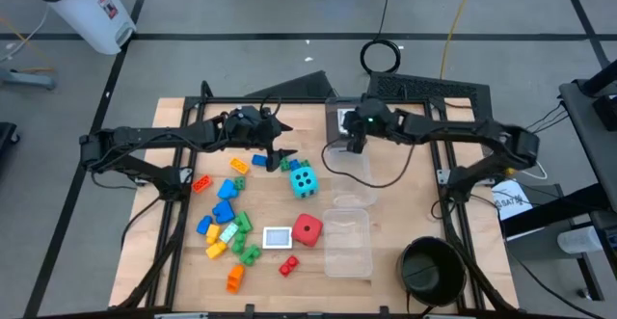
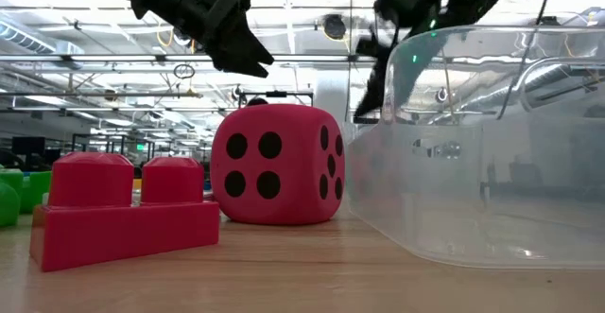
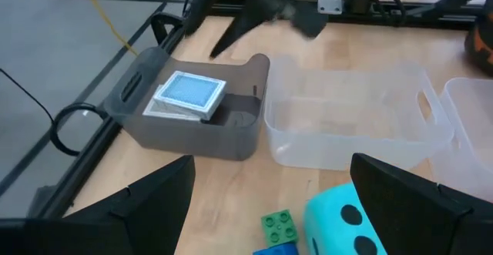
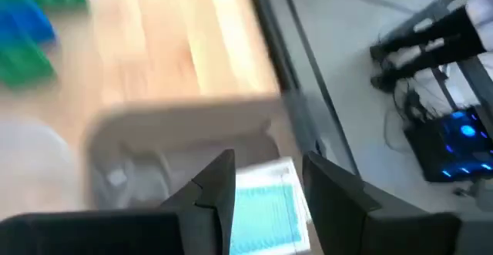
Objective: Pick & Place Toys
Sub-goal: Put the playing cards into the upper black bin
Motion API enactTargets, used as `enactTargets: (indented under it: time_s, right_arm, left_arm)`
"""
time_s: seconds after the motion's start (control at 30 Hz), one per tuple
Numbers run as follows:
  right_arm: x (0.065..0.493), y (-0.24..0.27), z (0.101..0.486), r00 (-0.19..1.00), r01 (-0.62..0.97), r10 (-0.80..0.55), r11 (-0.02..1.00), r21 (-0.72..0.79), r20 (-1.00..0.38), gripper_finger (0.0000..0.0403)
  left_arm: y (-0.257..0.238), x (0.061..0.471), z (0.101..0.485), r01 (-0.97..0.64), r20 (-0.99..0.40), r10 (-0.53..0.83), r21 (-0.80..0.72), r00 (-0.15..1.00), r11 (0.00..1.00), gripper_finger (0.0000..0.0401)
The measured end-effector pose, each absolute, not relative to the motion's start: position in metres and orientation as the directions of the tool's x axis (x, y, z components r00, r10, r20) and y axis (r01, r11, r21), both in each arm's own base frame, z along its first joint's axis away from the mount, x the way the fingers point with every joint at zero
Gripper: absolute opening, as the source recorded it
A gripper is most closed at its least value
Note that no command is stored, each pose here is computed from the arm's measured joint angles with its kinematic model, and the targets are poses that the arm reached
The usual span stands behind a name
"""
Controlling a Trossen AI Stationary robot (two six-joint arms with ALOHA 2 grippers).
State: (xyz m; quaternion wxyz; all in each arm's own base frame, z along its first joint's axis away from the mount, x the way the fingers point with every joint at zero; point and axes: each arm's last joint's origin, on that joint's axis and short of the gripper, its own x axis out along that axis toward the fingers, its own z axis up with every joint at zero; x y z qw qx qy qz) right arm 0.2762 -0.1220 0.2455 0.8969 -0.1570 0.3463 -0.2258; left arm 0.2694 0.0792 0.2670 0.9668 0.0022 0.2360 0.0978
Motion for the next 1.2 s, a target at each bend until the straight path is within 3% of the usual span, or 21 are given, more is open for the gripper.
enactTargets:
  time_s: [0.17,0.3,0.47,0.67,0.93,1.07,1.2]
  right_arm:
    - [0.266,-0.099,0.278,0.833,0.206,-0.308,0.944,-0.259,-0.46,0.0126]
    - [0.259,-0.084,0.288,0.885,0.129,-0.207,0.97,-0.208,-0.417,0.0131]
    - [0.255,-0.071,0.277,0.897,0.092,-0.178,0.971,-0.22,-0.406,0.0131]
    - [0.251,-0.069,0.258,0.918,0.1,-0.181,0.967,-0.236,-0.353,0.0128]
    - [0.25,-0.07,0.251,0.947,0.123,-0.194,0.956,-0.267,-0.256,0.0128]
    - [0.251,-0.07,0.254,0.952,0.129,-0.195,0.954,-0.27,-0.235,0.0126]
    - [0.251,-0.07,0.255,0.955,0.133,-0.196,0.953,-0.272,-0.22,0.0126]
  left_arm:
    - [0.078,0.269,0.267,-0.213,-0.46,0.181,-0.018,0.869,0.977,0.0351]
    - [0.071,0.268,0.261,-0.193,-0.517,0.109,-0.111,0.849,0.975,0.0351]
    - [0.035,0.263,0.246,0.048,-0.654,-0.161,-0.187,0.739,0.981,0.0351]
    - [-0.019,0.264,0.229,0.285,-0.727,-0.372,-0.248,0.577,0.926,0.0351]
    - [-0.057,0.276,0.178,0.366,-0.836,-0.428,-0.3,0.344,0.881,0.0346]
    - [-0.061,0.283,0.169,0.467,-0.809,-0.479,-0.297,0.34,0.833,0.0296]
    - [-0.061,0.285,0.168,0.498,-0.8,-0.489,-0.284,0.347,0.819,0.0206]
